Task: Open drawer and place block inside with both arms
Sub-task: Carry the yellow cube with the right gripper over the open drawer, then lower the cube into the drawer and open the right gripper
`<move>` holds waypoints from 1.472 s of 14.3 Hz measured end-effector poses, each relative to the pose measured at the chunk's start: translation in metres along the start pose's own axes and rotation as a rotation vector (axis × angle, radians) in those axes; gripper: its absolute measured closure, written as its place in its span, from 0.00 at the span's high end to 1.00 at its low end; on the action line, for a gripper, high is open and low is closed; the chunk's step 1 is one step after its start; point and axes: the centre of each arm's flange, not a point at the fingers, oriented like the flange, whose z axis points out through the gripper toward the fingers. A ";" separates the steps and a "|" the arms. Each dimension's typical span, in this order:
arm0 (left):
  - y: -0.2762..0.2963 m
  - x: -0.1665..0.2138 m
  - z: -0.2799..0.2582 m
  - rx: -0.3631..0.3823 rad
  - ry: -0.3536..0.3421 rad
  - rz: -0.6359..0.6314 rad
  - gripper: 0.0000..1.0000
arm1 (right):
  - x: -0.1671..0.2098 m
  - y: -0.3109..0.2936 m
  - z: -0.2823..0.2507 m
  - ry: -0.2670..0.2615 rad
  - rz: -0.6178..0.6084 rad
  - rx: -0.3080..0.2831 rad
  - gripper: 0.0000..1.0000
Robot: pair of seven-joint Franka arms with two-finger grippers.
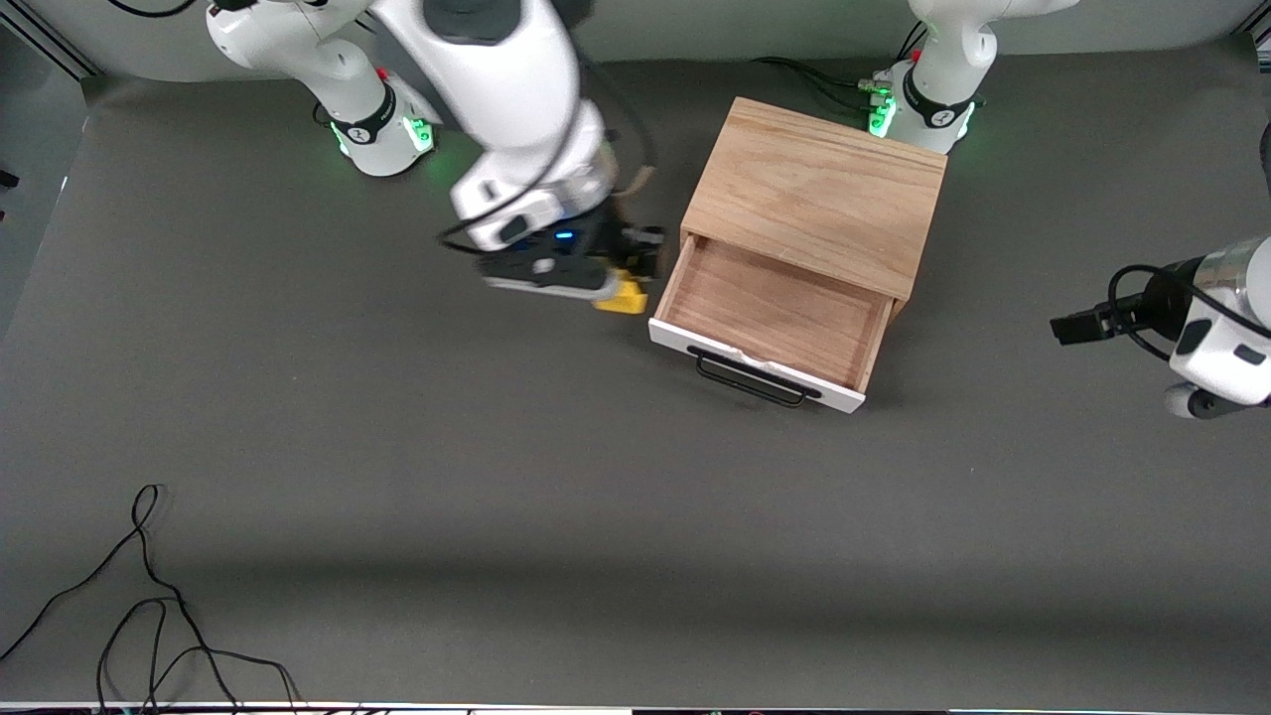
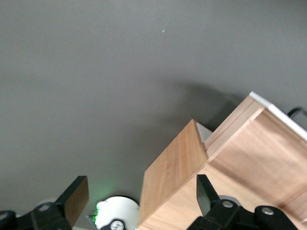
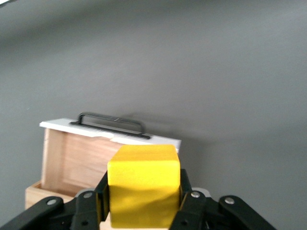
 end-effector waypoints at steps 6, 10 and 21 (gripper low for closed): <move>-0.008 -0.049 0.001 0.027 0.110 0.191 1.00 | -0.035 -0.050 0.115 -0.012 0.011 0.035 0.55; -0.008 -0.054 0.004 0.028 0.130 0.203 1.00 | -0.058 -0.064 0.181 -0.033 0.048 0.021 0.55; -0.007 -0.053 -0.013 0.025 0.195 0.268 1.00 | -0.093 -0.071 0.259 -0.063 0.174 -0.029 0.55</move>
